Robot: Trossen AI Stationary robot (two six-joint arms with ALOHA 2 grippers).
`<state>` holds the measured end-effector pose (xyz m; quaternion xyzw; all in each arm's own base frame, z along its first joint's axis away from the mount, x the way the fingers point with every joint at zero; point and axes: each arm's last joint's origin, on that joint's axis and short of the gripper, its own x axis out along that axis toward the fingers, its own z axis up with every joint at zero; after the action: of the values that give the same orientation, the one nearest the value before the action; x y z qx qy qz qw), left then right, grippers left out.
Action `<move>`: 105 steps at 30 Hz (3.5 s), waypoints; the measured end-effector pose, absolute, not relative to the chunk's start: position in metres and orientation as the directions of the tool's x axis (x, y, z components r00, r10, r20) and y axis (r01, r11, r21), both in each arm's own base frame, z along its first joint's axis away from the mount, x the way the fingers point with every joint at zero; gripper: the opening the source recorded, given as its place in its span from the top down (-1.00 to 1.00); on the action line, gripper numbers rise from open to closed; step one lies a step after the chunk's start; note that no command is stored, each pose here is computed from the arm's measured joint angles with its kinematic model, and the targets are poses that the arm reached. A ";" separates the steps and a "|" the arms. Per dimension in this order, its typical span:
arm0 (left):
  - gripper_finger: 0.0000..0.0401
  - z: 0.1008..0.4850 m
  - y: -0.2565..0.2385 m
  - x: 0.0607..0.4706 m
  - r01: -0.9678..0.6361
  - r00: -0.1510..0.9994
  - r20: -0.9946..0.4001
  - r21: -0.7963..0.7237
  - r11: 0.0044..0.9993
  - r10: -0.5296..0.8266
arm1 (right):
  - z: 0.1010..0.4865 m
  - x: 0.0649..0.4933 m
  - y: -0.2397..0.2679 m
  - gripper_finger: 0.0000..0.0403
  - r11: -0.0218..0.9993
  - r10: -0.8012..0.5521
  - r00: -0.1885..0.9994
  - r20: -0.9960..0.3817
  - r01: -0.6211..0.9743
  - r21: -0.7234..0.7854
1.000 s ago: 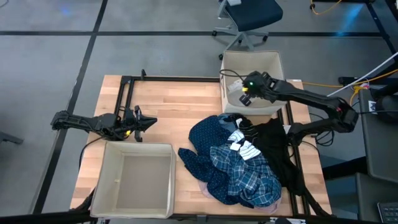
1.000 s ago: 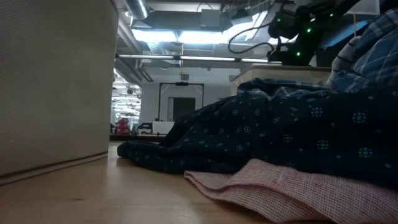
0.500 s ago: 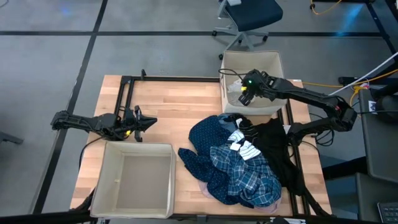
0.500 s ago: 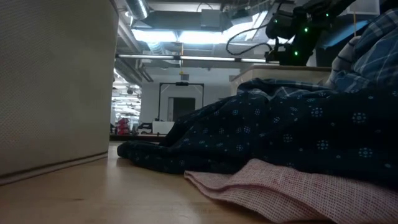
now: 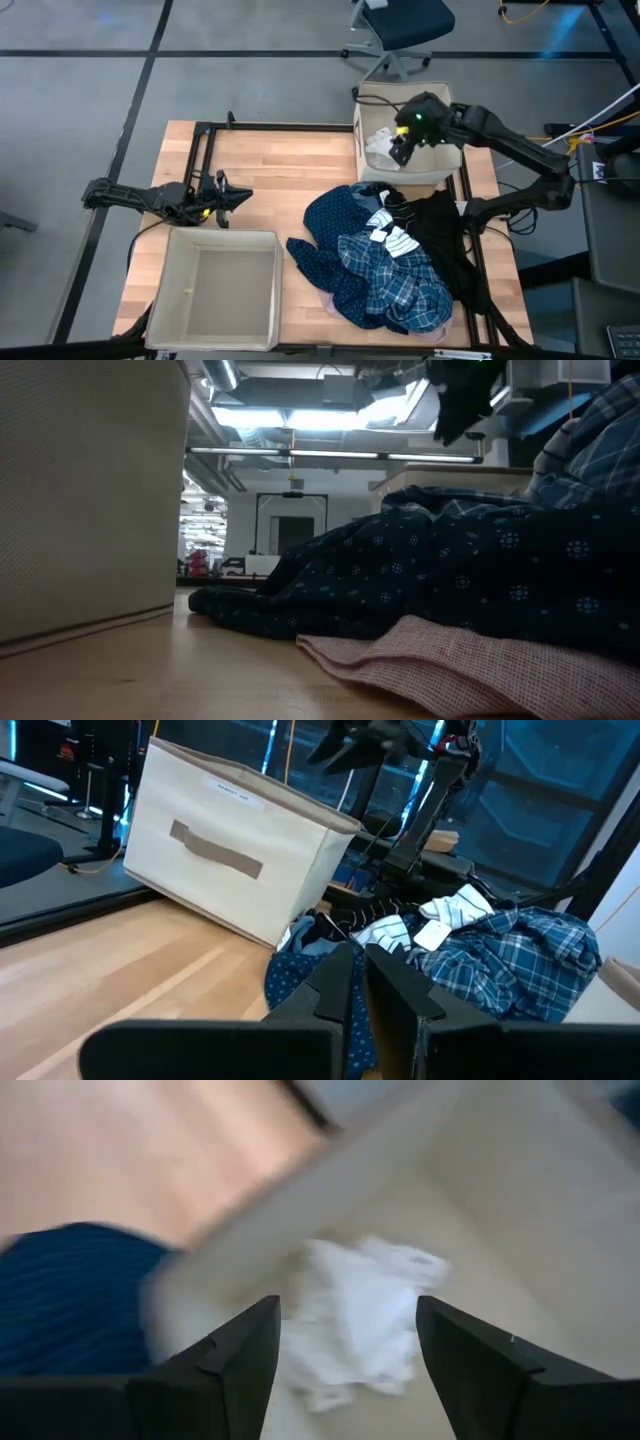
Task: Sort clothes
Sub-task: Put the white sock into the top white laundry organizer
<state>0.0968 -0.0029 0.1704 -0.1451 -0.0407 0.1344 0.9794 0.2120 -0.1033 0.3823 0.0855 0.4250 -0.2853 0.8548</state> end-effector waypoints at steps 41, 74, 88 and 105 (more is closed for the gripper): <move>0.90 0.170 -0.003 0.097 -0.251 0.961 0.041 -0.296 0.922 0.275 | 0.254 0.218 0.070 -0.01 0.921 0.176 0.304 -0.936 0.286 0.266; 0.91 0.171 -0.003 0.097 -0.251 0.961 0.041 -0.295 0.922 0.275 | 0.301 0.224 0.066 0.96 0.983 0.017 0.424 -0.906 0.156 0.092; 0.91 0.170 -0.003 0.097 -0.251 0.961 0.041 -0.296 0.922 0.275 | 0.385 0.216 0.048 0.90 0.879 -0.476 0.574 -0.666 0.298 -0.372; 0.91 0.170 -0.003 0.097 -0.251 0.960 0.041 -0.300 0.920 0.275 | 0.397 0.192 -0.056 0.89 0.526 -0.815 0.138 -0.563 0.585 -0.618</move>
<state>0.0968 -0.0029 0.1704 -0.1477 -0.0411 0.1345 0.9790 0.1923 -0.0560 0.3968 -0.1256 0.4581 -0.4705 0.7437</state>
